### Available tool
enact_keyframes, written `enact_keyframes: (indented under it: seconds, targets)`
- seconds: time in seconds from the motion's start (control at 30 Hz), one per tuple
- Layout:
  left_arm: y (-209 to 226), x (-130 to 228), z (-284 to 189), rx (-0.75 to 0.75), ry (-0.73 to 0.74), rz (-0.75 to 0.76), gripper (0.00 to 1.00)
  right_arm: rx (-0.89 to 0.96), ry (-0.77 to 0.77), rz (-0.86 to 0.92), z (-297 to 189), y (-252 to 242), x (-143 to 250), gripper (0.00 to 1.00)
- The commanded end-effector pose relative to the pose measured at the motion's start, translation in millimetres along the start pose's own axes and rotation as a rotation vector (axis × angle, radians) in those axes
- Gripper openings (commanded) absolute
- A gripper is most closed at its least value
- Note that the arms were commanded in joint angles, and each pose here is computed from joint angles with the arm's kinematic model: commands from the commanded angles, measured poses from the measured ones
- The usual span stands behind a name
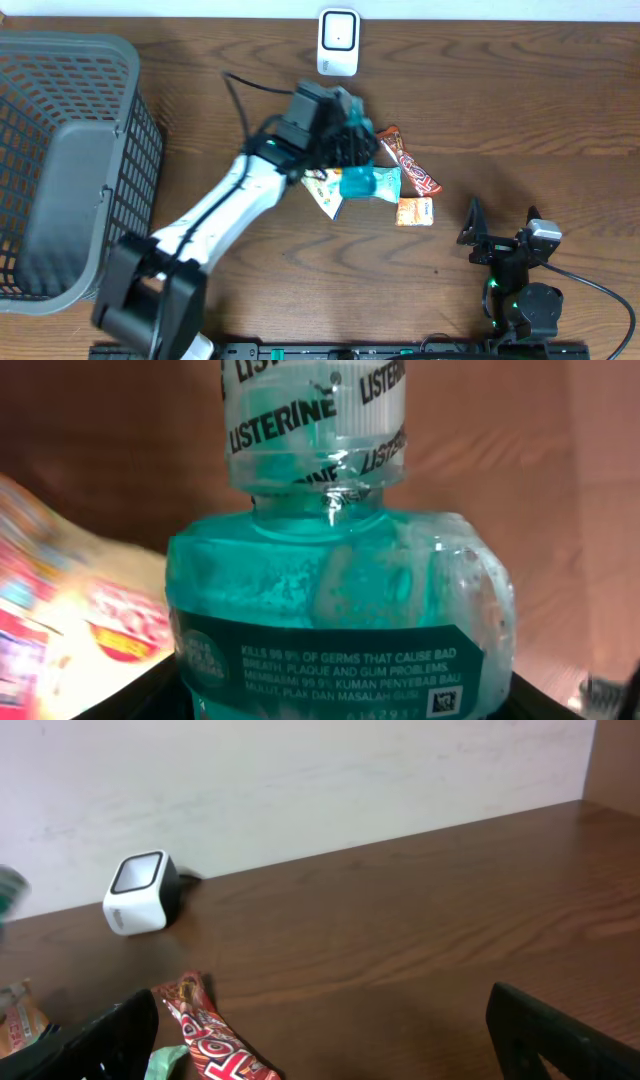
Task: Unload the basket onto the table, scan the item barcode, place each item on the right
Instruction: 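Lift the Listerine bottle out and carry it to the table center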
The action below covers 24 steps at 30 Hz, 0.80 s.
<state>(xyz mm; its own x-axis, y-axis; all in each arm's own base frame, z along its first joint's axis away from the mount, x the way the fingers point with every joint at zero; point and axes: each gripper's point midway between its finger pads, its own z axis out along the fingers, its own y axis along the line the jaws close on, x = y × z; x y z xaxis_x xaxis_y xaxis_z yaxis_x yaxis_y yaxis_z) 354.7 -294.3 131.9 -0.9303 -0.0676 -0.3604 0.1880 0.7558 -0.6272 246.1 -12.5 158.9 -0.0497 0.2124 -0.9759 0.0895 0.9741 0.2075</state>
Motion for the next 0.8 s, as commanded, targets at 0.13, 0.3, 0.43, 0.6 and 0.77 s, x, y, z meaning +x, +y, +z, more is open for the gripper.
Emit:
enact_keyframes:
  seconds: [0.13,0.3,0.43,0.6,0.77]
  targets:
    - [-2.0,52.8,13.4,-0.062,0.166,-0.018,0.27,0.012,-0.005,-0.014,-0.2,-2.4,-0.6,0.99]
    - [10.1,75.0,9.7,-0.120,0.245,-0.053,0.28,0.012,-0.005,-0.014,-0.2,-2.4,-0.6,0.99]
    - [22.6,95.9,5.7,-0.172,0.315,-0.081,0.28,0.012,-0.005,-0.014,-0.2,-2.4,-0.6,0.99]
    - [30.4,117.9,-2.1,-0.227,0.395,-0.106,0.28,0.012,-0.005,-0.014,-0.2,-2.4,-0.6,0.99]
    - [27.2,137.3,-5.1,-0.249,0.454,-0.082,0.28,0.012,-0.004,-0.014,-0.2,-2.4,-0.5,0.99]
